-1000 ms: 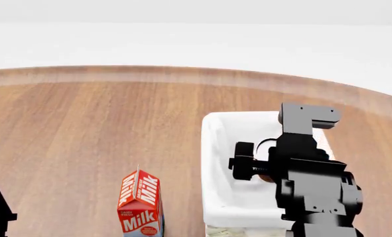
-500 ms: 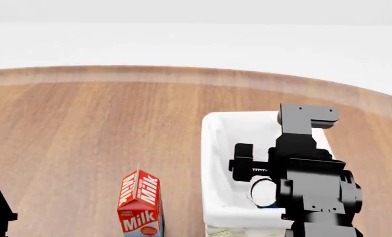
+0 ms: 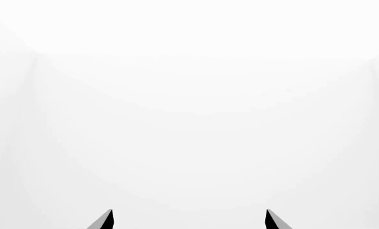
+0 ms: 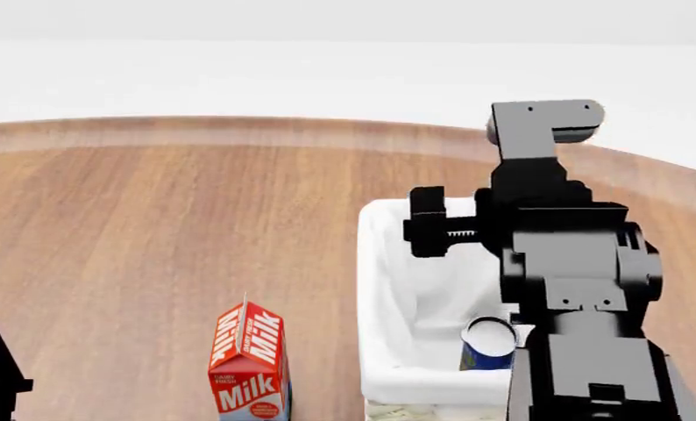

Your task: Pick up the alphabet soup and the tomato sauce, and put them in the basket.

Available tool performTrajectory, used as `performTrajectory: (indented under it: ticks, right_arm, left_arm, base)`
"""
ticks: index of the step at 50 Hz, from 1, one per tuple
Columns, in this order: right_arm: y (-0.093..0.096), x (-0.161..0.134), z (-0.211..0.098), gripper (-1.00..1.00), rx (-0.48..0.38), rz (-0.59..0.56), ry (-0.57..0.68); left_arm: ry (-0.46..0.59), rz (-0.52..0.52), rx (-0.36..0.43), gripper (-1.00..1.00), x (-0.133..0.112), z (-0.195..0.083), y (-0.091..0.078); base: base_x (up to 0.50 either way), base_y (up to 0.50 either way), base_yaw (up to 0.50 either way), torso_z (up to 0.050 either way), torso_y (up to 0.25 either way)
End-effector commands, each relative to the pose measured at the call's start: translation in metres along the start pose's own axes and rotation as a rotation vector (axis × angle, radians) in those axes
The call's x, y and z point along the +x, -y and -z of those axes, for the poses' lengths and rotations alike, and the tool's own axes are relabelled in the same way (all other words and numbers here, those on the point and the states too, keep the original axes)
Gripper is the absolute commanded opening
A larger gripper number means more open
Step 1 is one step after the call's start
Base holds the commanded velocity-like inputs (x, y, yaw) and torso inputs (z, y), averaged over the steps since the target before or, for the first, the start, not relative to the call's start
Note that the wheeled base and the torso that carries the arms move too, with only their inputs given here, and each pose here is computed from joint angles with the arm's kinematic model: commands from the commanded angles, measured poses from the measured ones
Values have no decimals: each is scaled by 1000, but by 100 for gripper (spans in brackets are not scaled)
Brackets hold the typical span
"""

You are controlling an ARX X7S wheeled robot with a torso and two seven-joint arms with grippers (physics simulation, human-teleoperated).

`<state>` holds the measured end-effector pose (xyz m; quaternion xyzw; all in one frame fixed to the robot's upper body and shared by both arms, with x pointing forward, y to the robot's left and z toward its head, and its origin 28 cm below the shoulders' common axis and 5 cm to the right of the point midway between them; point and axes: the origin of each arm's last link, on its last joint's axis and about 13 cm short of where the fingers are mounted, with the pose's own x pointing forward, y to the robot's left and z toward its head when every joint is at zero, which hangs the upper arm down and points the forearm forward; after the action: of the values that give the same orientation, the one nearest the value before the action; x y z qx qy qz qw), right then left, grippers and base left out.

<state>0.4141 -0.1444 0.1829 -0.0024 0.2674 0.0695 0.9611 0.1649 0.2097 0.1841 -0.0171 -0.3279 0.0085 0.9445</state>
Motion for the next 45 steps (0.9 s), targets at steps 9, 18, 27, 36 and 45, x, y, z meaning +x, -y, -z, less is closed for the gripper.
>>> performTrajectory:
  ticks: [9,18,27,36,45]
  right_arm:
    - [-24,-85,-10,100,-287,-240,47]
    - [-69,-112,42,100,-307,-520,10]
    - [-69,-151,97,100,-371,-509,-50]
    - [-81,-172,143,100,-405,-612,-103]
    - [-92,-186,169,100,-402,-672,-154]
  left_arm:
    - [0,-3,-2,100,-2,1,-2]
    - [1,-2,-4,100,-2,1,-2]
    - [2,-2,-3,100,-2,-1,-3]
    - [2,3,-2,100,-1,-1,-1]
    - [3,7,-2,100,-1,-3,0]
  base:
    - [0,0,0,0,0]
    - [0,0,0,0,0]
    - [0,0,0,0,0]
    - [0,0,0,0,0]
    - [0,0,0,0,0]
